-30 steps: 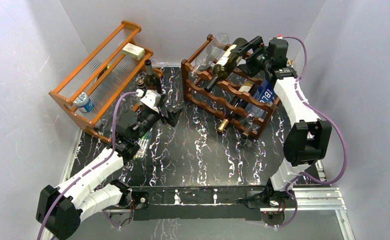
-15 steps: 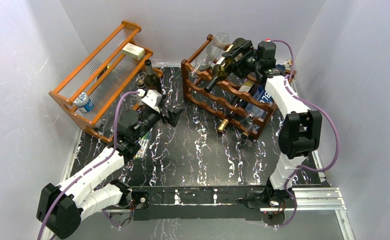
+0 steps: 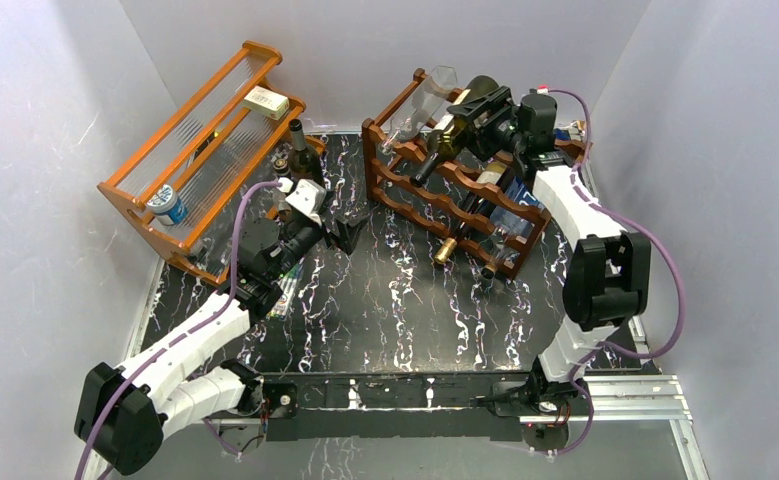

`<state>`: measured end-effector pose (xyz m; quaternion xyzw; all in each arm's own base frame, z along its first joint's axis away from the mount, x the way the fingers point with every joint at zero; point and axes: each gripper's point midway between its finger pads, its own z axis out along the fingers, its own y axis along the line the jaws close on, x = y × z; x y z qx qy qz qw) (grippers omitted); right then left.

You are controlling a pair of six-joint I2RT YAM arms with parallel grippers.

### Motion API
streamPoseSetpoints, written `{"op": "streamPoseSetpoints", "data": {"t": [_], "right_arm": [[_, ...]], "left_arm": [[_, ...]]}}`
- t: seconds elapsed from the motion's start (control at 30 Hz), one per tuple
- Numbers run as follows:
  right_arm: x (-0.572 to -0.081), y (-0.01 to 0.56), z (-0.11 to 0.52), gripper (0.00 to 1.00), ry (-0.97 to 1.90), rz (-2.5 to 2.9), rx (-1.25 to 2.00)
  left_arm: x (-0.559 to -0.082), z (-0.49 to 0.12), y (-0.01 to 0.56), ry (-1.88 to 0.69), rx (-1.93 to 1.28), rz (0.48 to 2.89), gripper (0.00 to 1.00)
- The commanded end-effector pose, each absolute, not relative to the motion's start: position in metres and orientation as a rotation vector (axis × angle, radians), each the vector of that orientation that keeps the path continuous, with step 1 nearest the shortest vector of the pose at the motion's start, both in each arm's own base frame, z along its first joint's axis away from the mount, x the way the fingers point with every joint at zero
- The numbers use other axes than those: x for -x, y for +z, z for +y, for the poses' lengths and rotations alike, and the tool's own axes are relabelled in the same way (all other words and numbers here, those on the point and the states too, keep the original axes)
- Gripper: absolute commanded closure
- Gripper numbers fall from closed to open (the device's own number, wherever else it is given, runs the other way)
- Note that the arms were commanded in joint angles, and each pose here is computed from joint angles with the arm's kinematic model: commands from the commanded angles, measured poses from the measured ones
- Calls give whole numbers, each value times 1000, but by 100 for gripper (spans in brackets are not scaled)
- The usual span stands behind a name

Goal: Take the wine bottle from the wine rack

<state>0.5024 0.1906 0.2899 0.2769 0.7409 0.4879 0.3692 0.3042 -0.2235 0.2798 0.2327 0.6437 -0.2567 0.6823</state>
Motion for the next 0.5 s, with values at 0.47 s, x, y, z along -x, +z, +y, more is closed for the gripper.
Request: {"op": "streamPoseSetpoints", "data": {"t": [0.47], "right_arm": [[-346,450,173,49,1545,1631,-494]], "left_arm": [[-248,-267,310,-709,-769,1152,2]]}}
